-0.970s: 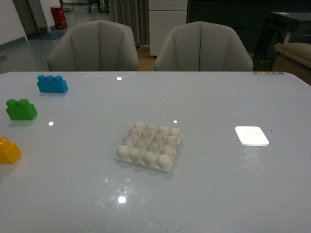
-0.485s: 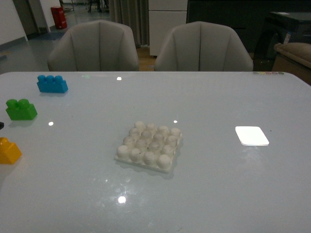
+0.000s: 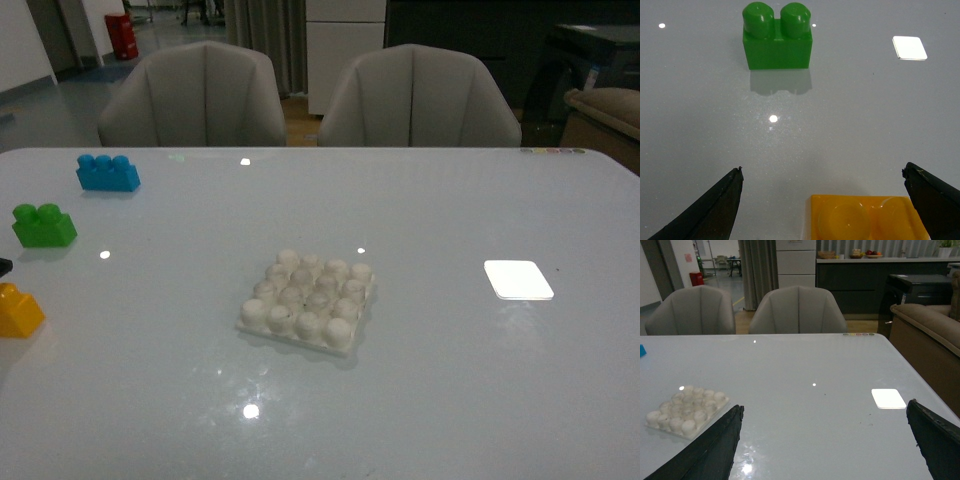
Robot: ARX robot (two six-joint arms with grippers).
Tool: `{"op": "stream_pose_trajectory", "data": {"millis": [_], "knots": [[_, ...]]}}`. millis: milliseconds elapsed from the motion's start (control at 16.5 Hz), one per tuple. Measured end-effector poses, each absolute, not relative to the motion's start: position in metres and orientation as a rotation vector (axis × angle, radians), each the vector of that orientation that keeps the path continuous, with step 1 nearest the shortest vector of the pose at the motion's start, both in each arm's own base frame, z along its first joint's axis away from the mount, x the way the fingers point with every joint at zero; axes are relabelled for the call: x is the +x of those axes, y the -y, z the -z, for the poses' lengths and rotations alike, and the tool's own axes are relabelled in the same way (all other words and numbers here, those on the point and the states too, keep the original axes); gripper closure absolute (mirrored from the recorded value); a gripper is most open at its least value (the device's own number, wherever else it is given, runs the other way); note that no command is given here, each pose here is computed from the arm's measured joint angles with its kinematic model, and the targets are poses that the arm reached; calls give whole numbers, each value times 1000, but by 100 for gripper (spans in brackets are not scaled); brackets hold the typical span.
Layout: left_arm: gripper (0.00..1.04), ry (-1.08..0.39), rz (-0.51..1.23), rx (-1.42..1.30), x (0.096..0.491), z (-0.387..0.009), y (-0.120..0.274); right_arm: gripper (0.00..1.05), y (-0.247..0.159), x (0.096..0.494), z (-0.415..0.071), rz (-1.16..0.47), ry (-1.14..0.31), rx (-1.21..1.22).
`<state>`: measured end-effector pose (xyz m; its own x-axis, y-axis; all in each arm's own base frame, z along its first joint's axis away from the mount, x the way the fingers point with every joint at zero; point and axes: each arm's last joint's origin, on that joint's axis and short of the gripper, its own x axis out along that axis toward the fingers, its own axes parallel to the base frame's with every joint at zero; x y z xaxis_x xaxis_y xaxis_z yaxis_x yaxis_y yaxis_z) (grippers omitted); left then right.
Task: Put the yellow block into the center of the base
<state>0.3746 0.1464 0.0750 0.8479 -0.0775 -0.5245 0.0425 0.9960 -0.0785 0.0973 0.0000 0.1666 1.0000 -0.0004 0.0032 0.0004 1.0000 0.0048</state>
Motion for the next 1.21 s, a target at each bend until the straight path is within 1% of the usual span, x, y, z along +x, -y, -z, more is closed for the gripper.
{"op": "stream_pose_trajectory", "data": {"millis": [606, 909, 970, 1030, 1152, 1212], "knots": [[7, -585, 100, -58, 373, -48, -129, 6, 0, 97, -166, 0, 2, 5], [7, -582, 103, -57, 371, -47, -129, 6, 0, 97, -166, 0, 3, 5], [9, -580, 103, -55, 371, -47, -128, 6, 0, 97, -167, 1, 3, 5], [15, -578, 103, -56, 371, -47, -128, 6, 0, 97, -167, 0, 3, 5], [36, -572, 101, -57, 370, -47, -128, 6, 0, 97, -167, 0, 3, 5], [40, -571, 101, -59, 370, -47, -128, 6, 0, 97, -167, 0, 3, 5]]}}
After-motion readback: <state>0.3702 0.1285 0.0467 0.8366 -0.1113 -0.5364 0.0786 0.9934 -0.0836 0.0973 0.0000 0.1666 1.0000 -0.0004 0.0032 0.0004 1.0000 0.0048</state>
